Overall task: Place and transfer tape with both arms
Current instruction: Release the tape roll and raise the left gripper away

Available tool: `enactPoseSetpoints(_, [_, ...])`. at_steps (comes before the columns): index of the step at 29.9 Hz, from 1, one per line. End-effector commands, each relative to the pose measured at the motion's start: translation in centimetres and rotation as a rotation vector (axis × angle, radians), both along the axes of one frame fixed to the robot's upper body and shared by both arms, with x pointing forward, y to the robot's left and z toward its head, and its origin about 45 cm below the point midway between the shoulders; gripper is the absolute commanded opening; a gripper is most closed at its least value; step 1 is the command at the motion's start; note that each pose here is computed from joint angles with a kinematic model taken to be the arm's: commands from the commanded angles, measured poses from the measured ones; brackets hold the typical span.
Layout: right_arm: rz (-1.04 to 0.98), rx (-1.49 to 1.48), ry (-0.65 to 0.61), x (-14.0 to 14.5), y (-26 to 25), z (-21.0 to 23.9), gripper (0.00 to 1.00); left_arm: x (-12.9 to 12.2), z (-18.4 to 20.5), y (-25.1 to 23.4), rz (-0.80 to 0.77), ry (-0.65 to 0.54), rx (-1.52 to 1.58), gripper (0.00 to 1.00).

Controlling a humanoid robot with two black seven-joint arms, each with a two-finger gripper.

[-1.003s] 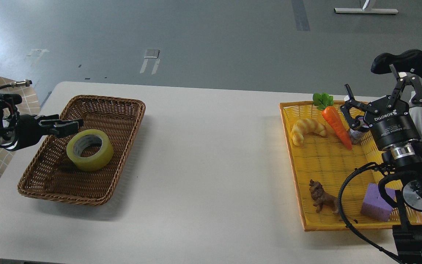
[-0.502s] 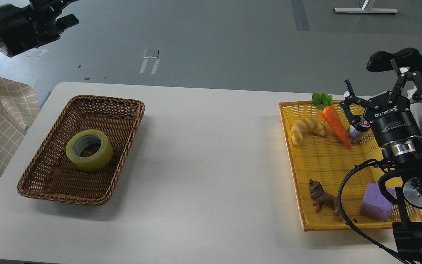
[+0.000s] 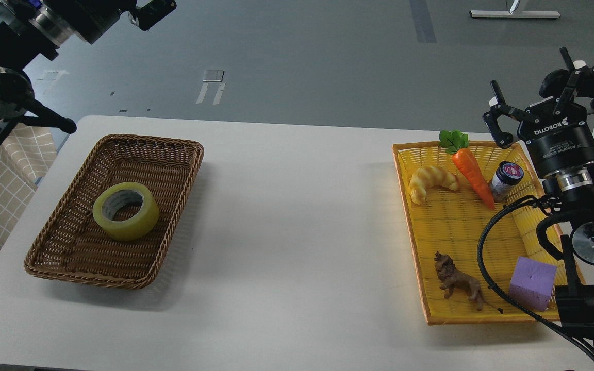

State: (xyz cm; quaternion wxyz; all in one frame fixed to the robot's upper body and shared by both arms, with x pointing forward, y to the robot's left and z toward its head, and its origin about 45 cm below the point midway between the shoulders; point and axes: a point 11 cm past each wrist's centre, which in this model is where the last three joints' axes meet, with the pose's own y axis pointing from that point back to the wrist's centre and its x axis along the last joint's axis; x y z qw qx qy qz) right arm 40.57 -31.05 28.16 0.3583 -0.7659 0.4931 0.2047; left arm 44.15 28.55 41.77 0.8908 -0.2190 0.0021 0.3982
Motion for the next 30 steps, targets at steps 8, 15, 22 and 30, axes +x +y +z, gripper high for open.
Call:
enactPoseSetpoints(8, [0.047, -0.016, 0.007, 2.4, 1.7, 1.1, 1.0, -0.8, -6.5, -0.7, 0.018, 0.131, -0.271, 0.98])
enactPoseSetpoints(15, [0.08, -0.059, 0.008, 3.1, 2.6, 1.6, 1.0, -1.0, -9.3, -1.6, 0.004, 0.216, -0.281, 0.98])
enactPoseSetpoints(22, [0.097, -0.12, 0.012, 3.0, 2.4, 1.7, 1.0, -1.8, -12.0, -2.6, 0.001, 0.274, -0.321, 0.98])
enactPoseSetpoints(30, [0.1, -0.118, 0.006, 2.8, 2.6, 1.7, 1.0, -1.9, -12.2, -3.1, -0.004, 0.278, -0.351, 0.98])
